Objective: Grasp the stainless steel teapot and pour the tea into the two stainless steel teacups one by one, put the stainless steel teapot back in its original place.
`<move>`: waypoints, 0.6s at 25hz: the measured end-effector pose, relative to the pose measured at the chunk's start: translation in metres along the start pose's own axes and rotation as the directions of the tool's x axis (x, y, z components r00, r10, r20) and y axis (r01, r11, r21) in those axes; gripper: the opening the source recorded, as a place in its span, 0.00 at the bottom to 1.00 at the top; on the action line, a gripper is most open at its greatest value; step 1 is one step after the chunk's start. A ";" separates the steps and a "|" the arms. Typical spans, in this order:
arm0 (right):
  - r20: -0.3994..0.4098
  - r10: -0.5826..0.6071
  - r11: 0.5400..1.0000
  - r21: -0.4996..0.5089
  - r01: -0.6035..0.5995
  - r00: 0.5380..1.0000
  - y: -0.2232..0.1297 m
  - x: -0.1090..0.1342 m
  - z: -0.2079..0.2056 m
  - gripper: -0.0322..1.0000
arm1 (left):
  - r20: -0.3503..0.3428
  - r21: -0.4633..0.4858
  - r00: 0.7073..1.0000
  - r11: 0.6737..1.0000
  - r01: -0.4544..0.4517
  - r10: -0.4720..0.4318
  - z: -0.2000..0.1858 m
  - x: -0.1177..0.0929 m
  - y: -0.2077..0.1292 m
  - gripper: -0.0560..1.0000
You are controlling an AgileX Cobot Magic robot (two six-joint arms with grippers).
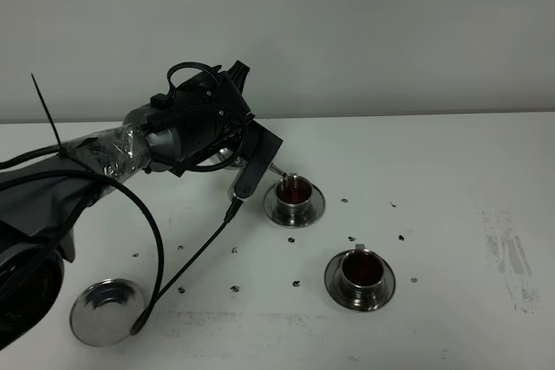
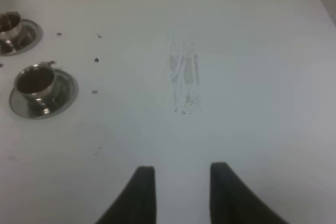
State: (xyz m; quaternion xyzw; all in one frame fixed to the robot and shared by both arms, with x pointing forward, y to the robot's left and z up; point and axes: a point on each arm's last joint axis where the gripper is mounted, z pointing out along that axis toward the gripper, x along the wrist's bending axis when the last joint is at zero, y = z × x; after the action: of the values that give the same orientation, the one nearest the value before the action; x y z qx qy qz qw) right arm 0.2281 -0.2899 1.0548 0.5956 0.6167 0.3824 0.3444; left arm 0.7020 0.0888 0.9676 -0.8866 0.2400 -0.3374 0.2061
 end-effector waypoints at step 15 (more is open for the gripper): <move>0.000 0.000 1.000 0.000 0.000 1.000 0.000 0.000 0.000 0.26 | -0.027 0.010 0.999 1.000 -0.022 0.023 0.000 0.002 -0.001 0.25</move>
State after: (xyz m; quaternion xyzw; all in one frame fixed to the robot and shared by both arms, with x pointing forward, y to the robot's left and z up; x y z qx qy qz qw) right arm 0.2281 -0.2899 1.0548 0.5956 0.6167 0.3824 0.3444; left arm 0.7038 0.0881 0.9694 -0.8782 0.2510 -0.3481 0.2111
